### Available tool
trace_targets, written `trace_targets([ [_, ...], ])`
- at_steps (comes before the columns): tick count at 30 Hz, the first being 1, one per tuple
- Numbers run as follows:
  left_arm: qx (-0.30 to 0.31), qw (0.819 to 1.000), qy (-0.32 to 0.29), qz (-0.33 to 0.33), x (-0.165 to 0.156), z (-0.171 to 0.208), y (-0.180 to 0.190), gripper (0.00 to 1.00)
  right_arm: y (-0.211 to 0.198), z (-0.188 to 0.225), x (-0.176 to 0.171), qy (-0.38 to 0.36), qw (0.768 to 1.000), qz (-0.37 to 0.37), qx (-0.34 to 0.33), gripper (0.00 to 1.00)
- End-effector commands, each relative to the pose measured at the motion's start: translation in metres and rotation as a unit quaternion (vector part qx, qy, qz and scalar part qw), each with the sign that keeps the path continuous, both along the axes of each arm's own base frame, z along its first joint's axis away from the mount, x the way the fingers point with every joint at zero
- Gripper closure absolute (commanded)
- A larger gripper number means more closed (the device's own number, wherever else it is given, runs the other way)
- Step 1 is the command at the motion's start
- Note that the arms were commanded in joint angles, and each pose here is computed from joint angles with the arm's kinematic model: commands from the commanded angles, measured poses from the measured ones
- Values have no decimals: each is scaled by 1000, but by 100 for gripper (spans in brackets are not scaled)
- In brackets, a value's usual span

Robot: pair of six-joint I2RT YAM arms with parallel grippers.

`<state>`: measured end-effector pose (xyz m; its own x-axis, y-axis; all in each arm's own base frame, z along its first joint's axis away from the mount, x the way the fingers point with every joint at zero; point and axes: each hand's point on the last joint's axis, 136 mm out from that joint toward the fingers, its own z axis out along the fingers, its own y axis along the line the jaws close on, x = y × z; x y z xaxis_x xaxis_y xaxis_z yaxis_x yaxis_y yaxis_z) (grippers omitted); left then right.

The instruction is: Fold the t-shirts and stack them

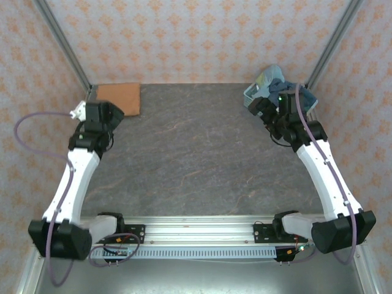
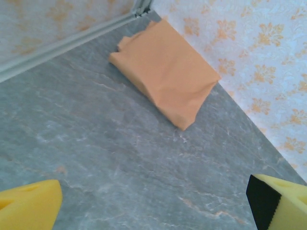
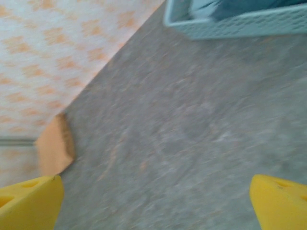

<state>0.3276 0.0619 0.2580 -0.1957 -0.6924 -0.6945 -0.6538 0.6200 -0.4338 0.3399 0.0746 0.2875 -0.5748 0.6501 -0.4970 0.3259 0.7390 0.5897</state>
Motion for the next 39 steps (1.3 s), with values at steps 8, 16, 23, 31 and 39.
trace_targets([
  [8,213,974,-25,-72,-35,-56,1,0,-98,-66,-19,-102,948,-131,-273,1],
  [16,259,959,13,-115,-6,-109,2,0,-113,-124,-18,-89,917,-110,-373,1],
  [23,237,962,15,-136,34,-142,7,0,-136,-171,7,-78,923,-125,-356,1],
  [31,260,945,-11,-200,56,-148,-11,0,-139,-181,42,-109,930,-115,-333,1],
  [39,292,940,-5,-175,54,-159,-13,0,-129,-195,39,-138,931,-89,-326,1],
])
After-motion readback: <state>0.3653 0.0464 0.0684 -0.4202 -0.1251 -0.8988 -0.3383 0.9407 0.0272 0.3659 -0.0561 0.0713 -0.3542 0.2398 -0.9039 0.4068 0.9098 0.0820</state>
